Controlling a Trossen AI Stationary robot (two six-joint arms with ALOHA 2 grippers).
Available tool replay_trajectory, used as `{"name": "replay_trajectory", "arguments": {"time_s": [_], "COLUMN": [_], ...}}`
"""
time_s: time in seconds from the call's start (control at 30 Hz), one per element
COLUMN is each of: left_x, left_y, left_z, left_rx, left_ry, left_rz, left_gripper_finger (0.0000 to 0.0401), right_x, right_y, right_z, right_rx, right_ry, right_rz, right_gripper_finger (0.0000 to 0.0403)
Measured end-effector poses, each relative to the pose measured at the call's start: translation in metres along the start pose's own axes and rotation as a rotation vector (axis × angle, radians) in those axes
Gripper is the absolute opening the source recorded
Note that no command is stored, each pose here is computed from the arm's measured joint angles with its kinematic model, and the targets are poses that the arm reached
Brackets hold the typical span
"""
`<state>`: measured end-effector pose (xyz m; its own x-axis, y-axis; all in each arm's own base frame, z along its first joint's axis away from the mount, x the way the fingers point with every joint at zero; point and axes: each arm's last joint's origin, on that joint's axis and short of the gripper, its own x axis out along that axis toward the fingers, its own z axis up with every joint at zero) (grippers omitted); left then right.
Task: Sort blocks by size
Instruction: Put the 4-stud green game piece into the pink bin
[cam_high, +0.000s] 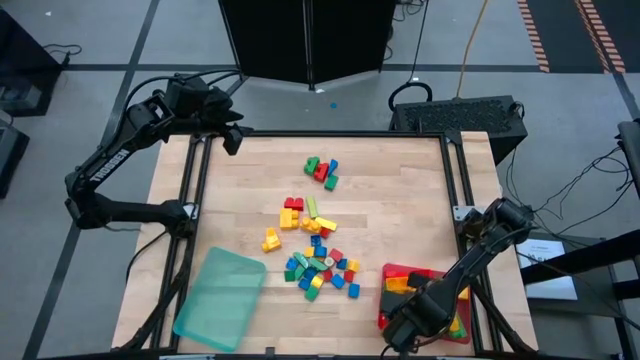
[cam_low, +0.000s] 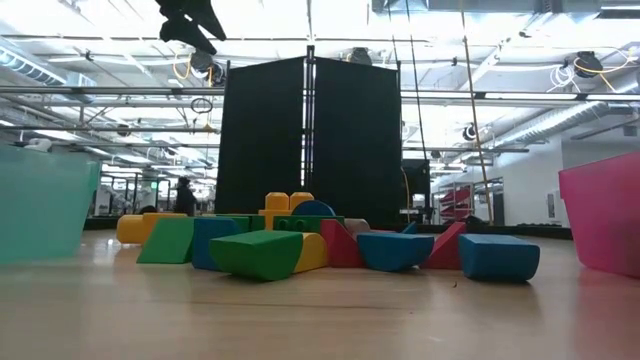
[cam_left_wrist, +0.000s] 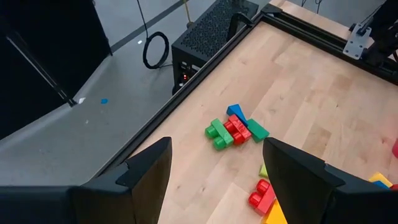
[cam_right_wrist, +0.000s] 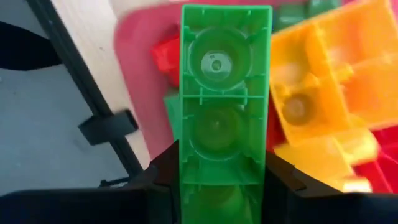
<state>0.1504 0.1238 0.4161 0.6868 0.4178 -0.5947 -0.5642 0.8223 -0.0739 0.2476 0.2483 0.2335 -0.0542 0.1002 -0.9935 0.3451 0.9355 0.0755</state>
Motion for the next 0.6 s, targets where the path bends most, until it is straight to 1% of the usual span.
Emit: {"name": "replay_trajectory", "arguments": {"time_s": [0.17, 0.4, 0.53, 0.6], "left_x": [0.000, 0.000, 0.000, 0.000], "left_y": [0.000, 0.000, 0.000, 0.000], "left_z": [0.000, 0.001, 0.001, 0.001], "left_rx": [0.002, 0.003, 0.003, 0.004], "left_ry": [-0.002, -0.012, -0.012, -0.011], "left_rz": [0.001, 0.005, 0.008, 0.007], "left_gripper_finger": [0.0255, 0.0255, 0.0255, 0.0255], "right_x": [0.000, 0.009, 0.021, 0.025], "right_y": [0.009, 0.010, 0.012, 0.012], "right_z": [0.003, 0.000, 0.001, 0.002], "right_rx": [-0.016, -0.011, -0.024, -0.025], "right_ry": [-0.049, -0.038, -0.042, -0.034], "right_rz": [0.083, 0.070, 0.128, 0.139], "right_gripper_finger": [0.0117, 0.0117, 0.0117, 0.0117]}}
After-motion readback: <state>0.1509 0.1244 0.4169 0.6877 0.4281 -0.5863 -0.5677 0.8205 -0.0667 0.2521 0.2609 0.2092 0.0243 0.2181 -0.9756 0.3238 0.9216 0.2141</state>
